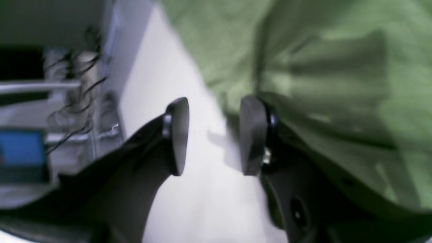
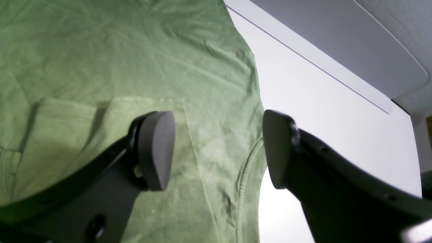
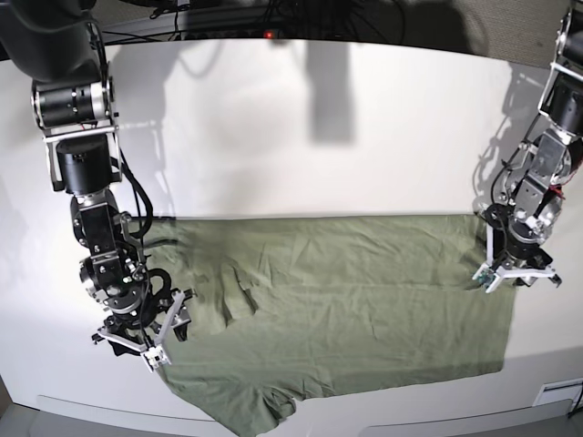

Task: Fold the T-shirt properly
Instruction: 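Open both grippers and release the shirt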

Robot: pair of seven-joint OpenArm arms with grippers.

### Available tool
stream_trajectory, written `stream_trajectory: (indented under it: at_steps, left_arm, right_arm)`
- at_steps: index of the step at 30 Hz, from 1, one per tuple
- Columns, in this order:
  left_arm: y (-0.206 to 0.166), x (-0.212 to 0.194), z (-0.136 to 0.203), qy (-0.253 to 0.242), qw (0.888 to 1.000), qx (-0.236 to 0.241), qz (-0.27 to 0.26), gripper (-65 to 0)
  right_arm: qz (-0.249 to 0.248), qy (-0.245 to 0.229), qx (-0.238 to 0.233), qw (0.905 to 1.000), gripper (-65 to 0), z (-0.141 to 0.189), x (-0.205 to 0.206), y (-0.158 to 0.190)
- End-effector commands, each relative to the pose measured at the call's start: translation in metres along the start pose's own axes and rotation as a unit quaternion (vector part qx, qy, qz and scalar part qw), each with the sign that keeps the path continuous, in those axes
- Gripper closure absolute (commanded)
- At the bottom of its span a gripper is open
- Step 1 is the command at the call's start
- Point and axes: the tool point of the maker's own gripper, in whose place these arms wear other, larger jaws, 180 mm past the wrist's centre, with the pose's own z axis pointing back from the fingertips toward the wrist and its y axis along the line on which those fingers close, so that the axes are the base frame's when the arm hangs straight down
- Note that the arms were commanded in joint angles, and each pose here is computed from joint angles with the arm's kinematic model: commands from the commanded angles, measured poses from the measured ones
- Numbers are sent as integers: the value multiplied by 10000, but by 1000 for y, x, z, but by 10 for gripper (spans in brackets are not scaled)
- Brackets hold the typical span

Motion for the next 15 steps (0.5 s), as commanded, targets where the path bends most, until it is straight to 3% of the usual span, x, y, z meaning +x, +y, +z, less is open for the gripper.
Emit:
stream_trajectory:
  at_steps: [1, 3, 8, 15]
  left_arm:
    - [30, 10, -2, -130, 9992, 376, 14, -241]
    - [28, 10, -2, -130, 9992, 345, 124, -241]
    - [17, 14, -2, -204, 9947, 57, 1007, -241]
    - [-2, 32, -3, -309, 9932, -87, 1122, -241]
  right_arm:
    - [-5, -332, -203, 9992, -407, 0, 27, -21]
    - [-125, -270, -179, 9994, -407, 0, 25, -20]
    - [-968, -71, 18, 9953, -407, -1, 18, -13]
    - [-1033, -74, 37, 9946, -407, -1, 18, -12]
